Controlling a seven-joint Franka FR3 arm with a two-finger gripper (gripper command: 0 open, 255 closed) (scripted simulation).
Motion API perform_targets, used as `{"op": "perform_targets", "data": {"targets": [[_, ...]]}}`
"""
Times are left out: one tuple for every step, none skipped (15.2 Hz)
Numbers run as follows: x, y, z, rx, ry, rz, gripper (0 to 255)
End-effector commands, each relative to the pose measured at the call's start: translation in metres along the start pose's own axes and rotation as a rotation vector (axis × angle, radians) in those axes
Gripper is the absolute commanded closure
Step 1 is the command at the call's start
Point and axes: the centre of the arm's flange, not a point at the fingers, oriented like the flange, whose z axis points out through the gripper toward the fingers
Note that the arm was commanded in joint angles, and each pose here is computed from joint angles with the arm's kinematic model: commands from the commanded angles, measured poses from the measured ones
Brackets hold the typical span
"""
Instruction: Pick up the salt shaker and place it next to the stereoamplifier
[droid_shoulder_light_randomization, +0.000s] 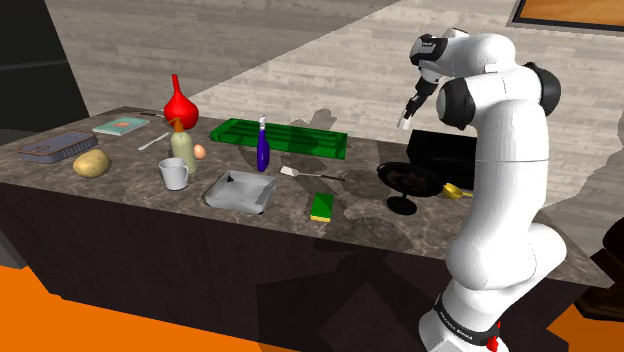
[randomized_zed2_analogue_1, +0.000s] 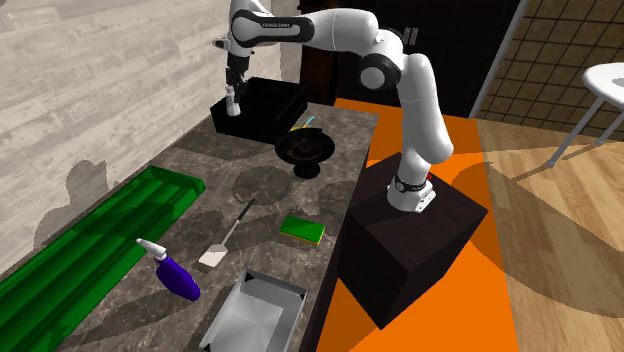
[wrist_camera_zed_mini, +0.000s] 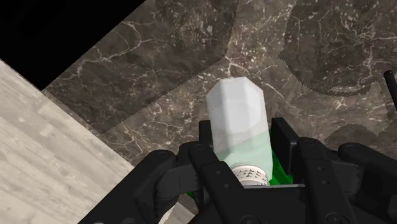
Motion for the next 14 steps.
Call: {"op": "perform_targets", "data": {"targets": [[-0.006,0.025,0.000,0.001,0.001,-0.002,255],[-0.009,0.038,0.000,0.001,0.001,-0.002,255],[-0.010,0.038,0.005,0.001,0.001,-0.002,255],[-0.012,0.037,0.010,0.001,0.001,-0.002,255],[-0.013,0.037,0.015,0.001,0.001,-0.002,255],[-0.015,0.037,0.020,0.001,0.001,-0.002,255],[-0.016,0.036,0.025,0.001,0.001,-0.002,255],[-0.018,0.036,0.030,0.001,0.001,-0.002,255],[-0.019,0.035,0.035,0.001,0.001,-0.002,255],[-0.021,0.035,0.041,0.001,0.001,-0.002,255],[-0.022,0.035,0.046,0.001,0.001,-0.002,255],[-0.024,0.034,0.051,0.001,0.001,-0.002,255],[-0.025,0.034,0.056,0.001,0.001,-0.002,255],[-0.027,0.034,0.061,0.001,0.001,-0.002,255]]}}
